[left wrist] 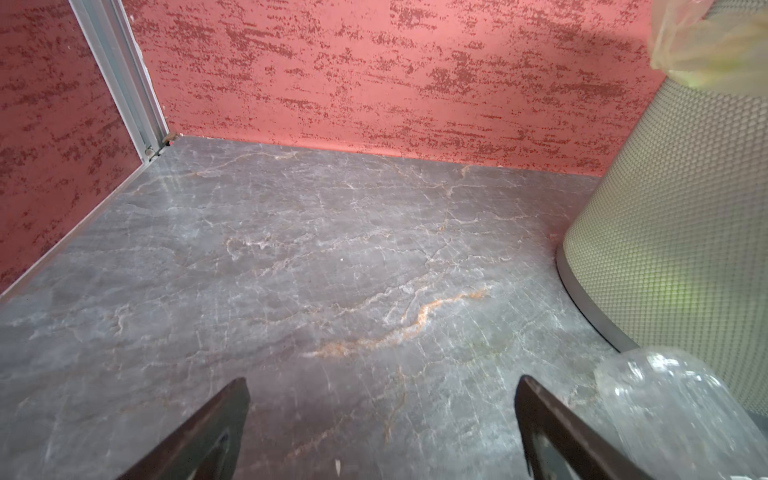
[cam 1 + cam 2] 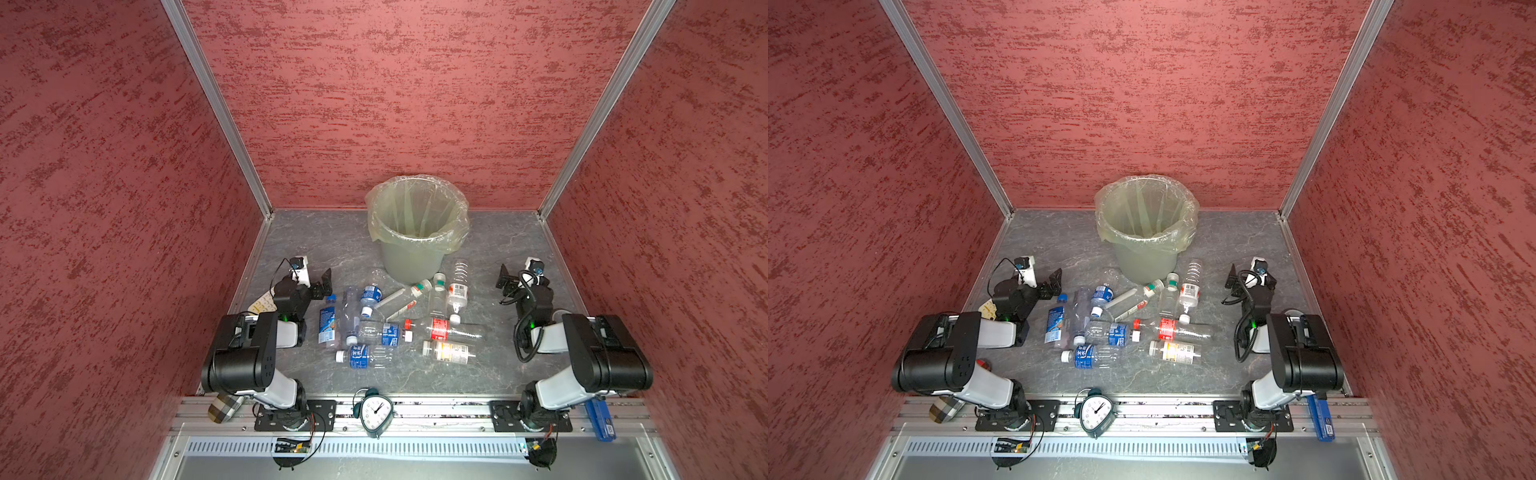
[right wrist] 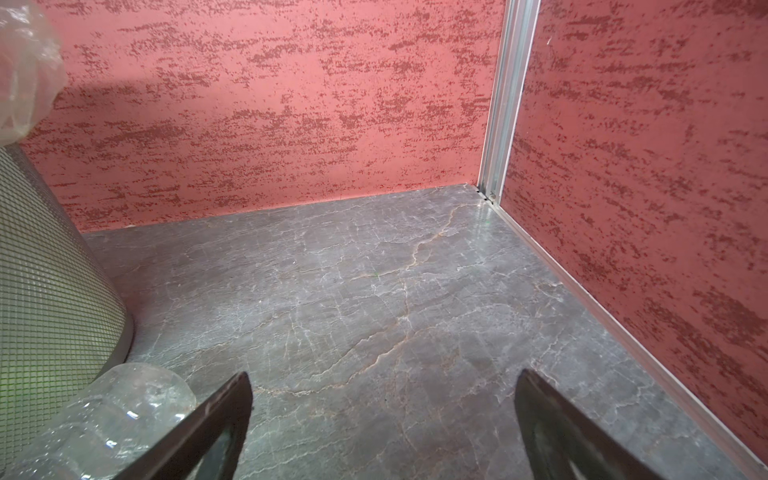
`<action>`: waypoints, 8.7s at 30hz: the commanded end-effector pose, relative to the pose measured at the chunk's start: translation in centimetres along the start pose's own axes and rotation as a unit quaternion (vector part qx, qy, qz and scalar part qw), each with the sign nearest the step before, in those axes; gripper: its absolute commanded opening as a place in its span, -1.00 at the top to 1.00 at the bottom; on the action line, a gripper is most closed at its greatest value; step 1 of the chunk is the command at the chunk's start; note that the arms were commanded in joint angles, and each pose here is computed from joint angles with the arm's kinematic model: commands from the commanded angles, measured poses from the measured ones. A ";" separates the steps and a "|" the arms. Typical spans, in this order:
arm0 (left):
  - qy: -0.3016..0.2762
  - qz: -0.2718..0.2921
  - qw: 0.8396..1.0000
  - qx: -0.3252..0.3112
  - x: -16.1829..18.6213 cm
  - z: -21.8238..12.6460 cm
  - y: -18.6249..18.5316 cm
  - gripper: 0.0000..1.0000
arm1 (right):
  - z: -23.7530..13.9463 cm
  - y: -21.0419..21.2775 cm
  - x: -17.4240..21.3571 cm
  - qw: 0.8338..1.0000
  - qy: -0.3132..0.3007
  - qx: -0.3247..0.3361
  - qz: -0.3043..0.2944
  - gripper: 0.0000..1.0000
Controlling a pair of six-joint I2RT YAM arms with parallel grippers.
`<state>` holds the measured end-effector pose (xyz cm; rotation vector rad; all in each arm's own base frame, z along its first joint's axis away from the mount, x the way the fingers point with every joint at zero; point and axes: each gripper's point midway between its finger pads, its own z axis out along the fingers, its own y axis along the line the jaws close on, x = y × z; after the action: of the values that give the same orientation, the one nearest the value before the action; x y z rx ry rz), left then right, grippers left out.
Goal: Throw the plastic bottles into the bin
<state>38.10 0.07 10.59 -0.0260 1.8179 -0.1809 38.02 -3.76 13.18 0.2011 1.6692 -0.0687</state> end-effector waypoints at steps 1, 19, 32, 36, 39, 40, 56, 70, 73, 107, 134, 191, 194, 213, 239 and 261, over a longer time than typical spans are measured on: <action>-0.058 0.008 0.998 -0.001 -2.5 -1.5 -0.3 -0.99 | -1.1 -0.3 -1.5 0.999 -0.037 0.012 0.008 -0.97; -0.099 -0.046 0.989 -0.098 -8.7 -6.5 -1.7 -0.99 | -2.5 -6.8 -7.7 0.936 0.055 0.284 0.203 -0.97; 0.024 -0.154 0.983 -0.100 -6.2 -9.7 -3.6 -0.99 | -7.5 -1.9 -10.3 0.966 0.077 0.191 0.158 -0.97; 0.046 -0.141 0.986 -0.071 -4.3 -10.6 -5.2 -0.99 | -8.1 1.6 -9.3 0.975 0.109 0.132 0.139 -0.97; 0.073 -0.132 0.987 -0.050 -2.6 -11.2 -6.3 -0.99 | -8.1 3.8 -7.8 0.977 0.154 0.102 0.107 -0.95; 0.082 -0.127 0.988 -0.045 -1.9 -11.4 -6.6 -0.99 | -8.1 4.5 -7.4 0.977 0.169 0.091 0.098 -0.95; 0.097 -0.116 0.988 -0.034 -1.0 -10.9 -7.3 -0.89 | -7.3 13.6 -1.1 0.938 0.322 -0.072 0.109 -0.78; 0.117 -0.160 0.979 -0.038 0.0 -10.3 -5.9 -0.86 | -6.7 16.1 2.7 0.915 0.376 -0.101 0.109 -0.76; 0.119 -0.167 0.978 -0.040 0.1 -10.2 -5.6 -0.86 | -6.4 16.1 3.9 0.911 0.387 -0.094 0.103 -0.75; 0.140 -0.184 0.972 -0.034 1.0 -9.5 -5.5 -0.87 | -3.8 13.7 7.8 0.914 0.406 -0.007 0.015 -0.69; 0.139 -0.187 0.972 -0.042 0.9 -9.5 -5.0 -0.87 | -2.9 15.4 9.1 0.906 0.421 -0.027 0.042 -0.46; 0.135 -0.183 0.974 -0.013 0.7 -9.4 -5.8 -0.83 | -10.5 9.8 -8.5 0.985 0.131 -0.074 0.081 -0.07; 0.136 -0.180 0.974 -0.002 0.6 -9.4 -6.1 -0.80 | -11.1 10.3 -9.5 0.985 0.118 -0.091 0.086 -0.06; 0.104 -0.164 0.978 0.076 -0.9 -10.3 -8.7 -0.78 | -16.1 16.7 -14.6 0.974 0.028 -0.216 0.067 -0.13; 0.109 -0.164 0.978 0.065 -0.7 -10.2 -8.4 -0.78 | -2.4 28.8 -32.6 0.981 -0.055 -0.176 0.057 -0.89; 0.106 -0.168 0.980 0.009 -0.8 -10.8 -6.8 -0.99 | -6.4 22.9 -30.4 0.980 -0.021 -0.177 0.090 -0.97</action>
<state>27.48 -5.64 14.73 -0.2989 2.0072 -0.4812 39.09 17.36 48.06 0.0722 1.5352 0.3569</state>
